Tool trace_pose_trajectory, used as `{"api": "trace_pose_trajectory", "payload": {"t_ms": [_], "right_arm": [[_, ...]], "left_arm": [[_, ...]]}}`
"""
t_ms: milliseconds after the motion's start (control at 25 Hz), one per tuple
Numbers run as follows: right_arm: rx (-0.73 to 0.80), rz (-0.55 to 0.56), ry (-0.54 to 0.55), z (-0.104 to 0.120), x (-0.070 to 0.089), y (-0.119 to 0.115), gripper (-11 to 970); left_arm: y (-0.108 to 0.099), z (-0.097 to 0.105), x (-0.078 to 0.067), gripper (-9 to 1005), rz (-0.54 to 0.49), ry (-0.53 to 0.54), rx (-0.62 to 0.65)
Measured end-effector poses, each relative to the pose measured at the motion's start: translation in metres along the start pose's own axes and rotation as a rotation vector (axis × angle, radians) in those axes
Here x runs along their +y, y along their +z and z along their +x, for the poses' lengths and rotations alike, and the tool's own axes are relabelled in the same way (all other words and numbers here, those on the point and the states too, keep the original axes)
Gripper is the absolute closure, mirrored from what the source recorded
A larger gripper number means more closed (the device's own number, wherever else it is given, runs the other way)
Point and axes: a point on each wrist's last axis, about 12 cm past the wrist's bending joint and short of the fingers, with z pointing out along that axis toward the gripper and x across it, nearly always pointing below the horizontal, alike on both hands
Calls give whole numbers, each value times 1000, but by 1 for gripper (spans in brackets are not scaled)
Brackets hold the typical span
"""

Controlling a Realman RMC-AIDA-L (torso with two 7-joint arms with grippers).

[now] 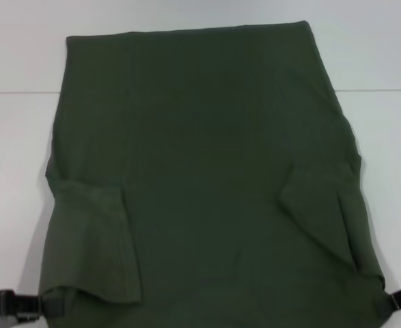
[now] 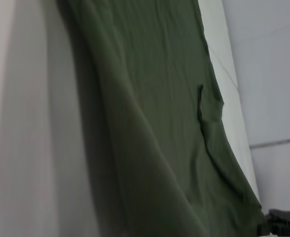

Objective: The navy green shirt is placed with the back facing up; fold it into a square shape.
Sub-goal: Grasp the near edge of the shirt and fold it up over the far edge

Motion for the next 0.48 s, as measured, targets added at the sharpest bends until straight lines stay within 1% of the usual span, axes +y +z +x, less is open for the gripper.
{"api": "trace_pose_trajectory", "payload": {"t_ms": [320,400,480], "right_arm": [[20,-101,24,33,1,-6,896],[-15,-110,24,34,0,-10,896],[-70,-131,17,31,1,-14,895]], "left_arm": [[-15,23,-1,945,32,-8,65],[-17,23,-2,944,36,-3,58],[-14,13,-6,943,60,20,44]]}}
